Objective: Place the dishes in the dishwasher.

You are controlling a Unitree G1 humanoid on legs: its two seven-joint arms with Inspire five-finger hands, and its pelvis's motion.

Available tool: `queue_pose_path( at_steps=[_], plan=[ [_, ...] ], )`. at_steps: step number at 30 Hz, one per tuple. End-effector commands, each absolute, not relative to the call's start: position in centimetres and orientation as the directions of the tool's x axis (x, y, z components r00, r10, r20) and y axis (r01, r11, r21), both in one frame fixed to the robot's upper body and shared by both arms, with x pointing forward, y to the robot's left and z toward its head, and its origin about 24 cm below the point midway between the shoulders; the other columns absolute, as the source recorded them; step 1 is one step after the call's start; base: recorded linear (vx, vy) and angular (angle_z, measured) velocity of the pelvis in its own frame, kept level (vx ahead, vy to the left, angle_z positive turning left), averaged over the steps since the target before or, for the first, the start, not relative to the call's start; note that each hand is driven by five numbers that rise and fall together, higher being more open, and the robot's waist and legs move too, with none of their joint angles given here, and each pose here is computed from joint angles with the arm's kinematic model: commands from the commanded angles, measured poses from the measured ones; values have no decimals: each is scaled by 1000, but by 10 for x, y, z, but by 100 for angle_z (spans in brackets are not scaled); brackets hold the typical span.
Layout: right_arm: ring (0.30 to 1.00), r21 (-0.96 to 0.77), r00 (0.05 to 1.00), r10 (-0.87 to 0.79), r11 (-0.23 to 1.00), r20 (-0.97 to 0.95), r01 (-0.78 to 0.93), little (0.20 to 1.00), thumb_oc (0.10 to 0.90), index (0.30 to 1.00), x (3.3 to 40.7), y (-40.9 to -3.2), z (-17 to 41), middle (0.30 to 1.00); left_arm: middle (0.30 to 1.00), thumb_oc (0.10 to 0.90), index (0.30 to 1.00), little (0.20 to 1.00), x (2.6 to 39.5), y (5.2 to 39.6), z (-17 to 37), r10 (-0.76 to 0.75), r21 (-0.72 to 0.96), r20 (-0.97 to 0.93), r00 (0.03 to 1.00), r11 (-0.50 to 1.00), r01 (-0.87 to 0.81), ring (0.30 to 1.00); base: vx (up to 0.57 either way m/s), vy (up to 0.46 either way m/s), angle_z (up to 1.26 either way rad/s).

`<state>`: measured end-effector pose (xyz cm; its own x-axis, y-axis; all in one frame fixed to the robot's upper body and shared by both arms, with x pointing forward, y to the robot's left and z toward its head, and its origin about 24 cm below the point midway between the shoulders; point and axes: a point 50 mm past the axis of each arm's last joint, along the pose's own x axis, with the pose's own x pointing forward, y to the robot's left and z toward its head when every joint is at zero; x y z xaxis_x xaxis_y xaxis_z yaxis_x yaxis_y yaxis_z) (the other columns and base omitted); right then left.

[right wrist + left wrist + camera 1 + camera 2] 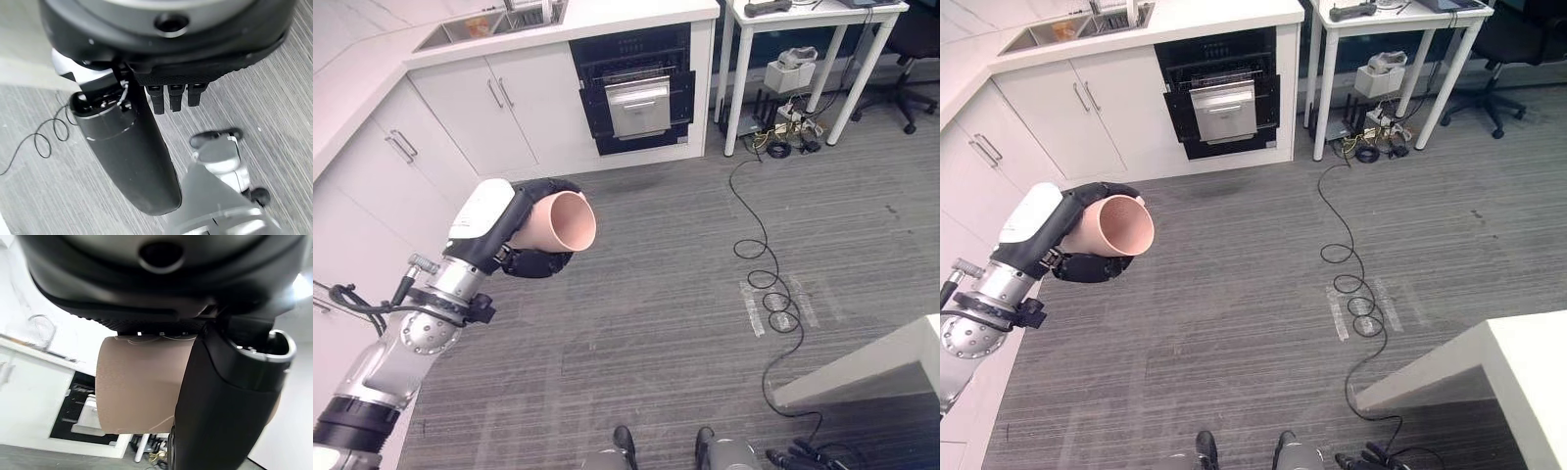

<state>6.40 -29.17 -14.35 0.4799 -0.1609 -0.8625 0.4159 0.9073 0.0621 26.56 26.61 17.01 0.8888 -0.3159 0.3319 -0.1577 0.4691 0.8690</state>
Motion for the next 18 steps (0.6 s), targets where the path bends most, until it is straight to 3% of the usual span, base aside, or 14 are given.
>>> queue_pose_path(
  at_steps=[1, 5, 6, 10, 12, 18],
  plan=[
    [900, 83, 559, -189, 902, -808, 424, 900, 800, 900, 79, -298, -136, 900, 300, 400, 300, 300, 267, 266, 239, -302, 749, 610, 732, 520, -410, 300, 0, 0, 0],
    [900, 92, 546, -169, 904, -821, 418, 900, 800, 900, 77, -292, -140, 900, 300, 400, 300, 300, 268, 264, 239, -304, 749, 612, 730, 518, -413, 300, -5, 5, 1],
    [900, 243, 562, -188, 759, -806, 604, 900, 800, 900, 76, -311, -132, 900, 300, 400, 300, 300, 279, 237, 243, -309, 687, 653, 692, 625, -370, 300, -15, 1, 4],
    [900, 301, 613, -107, 797, -783, 523, 900, 800, 900, 85, -289, -137, 900, 300, 400, 300, 300, 284, 241, 241, -254, 664, 663, 704, 634, -397, 300, 26, -45, 5],
    [900, 313, 586, -71, 790, -807, 527, 900, 800, 900, 81, -281, -141, 900, 300, 400, 300, 300, 287, 244, 239, -239, 658, 664, 708, 636, -402, 300, 87, -114, -1],
    [900, 248, 572, -76, 849, -817, 467, 900, 800, 900, 88, -294, -136, 900, 300, 400, 300, 300, 289, 240, 231, -289, 717, 600, 746, 608, -341, 300, 247, 33, 3]
  ],
)
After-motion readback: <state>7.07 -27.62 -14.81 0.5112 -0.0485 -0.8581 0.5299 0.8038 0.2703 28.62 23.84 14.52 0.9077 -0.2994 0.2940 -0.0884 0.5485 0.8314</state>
